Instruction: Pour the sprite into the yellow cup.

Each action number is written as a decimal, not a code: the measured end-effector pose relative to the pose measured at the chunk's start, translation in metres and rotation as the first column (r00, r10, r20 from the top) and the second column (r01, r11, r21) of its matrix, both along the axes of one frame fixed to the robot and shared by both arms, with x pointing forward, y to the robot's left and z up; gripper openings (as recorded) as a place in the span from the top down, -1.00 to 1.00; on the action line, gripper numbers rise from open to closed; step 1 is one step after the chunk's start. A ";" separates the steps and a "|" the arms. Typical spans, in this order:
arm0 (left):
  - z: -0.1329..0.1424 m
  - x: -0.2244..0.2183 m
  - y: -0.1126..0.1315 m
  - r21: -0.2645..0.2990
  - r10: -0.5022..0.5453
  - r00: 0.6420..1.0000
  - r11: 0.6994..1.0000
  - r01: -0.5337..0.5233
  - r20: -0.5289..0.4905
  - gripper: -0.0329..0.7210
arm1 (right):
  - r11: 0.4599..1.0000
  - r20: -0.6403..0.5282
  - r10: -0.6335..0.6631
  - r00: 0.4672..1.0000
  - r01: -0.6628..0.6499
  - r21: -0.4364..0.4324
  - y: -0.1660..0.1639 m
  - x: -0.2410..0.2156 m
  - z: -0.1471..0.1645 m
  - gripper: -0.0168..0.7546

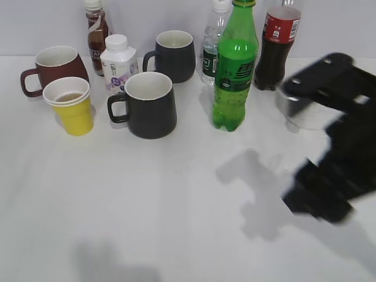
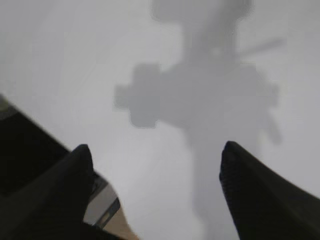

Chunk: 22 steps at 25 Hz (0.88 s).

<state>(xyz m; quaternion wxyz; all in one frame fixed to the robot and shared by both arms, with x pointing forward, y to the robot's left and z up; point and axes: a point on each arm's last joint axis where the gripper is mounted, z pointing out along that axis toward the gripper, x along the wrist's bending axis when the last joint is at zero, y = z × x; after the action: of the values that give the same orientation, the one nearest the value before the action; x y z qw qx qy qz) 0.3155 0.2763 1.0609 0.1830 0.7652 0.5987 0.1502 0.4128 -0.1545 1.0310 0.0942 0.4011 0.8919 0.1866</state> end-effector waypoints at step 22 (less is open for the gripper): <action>-0.004 -0.061 0.019 -0.042 -0.209 0.865 0.966 0.256 0.456 -0.43 | 0.924 0.436 -0.042 0.899 -0.131 0.360 -0.137 -0.172 0.023 -0.57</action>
<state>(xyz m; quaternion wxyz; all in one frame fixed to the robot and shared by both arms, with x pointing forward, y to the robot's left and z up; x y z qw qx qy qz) 0.2541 0.2956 1.0572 0.3708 0.7664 0.4507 0.2685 0.2413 -0.2918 1.0539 0.2069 0.3389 0.8038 0.4431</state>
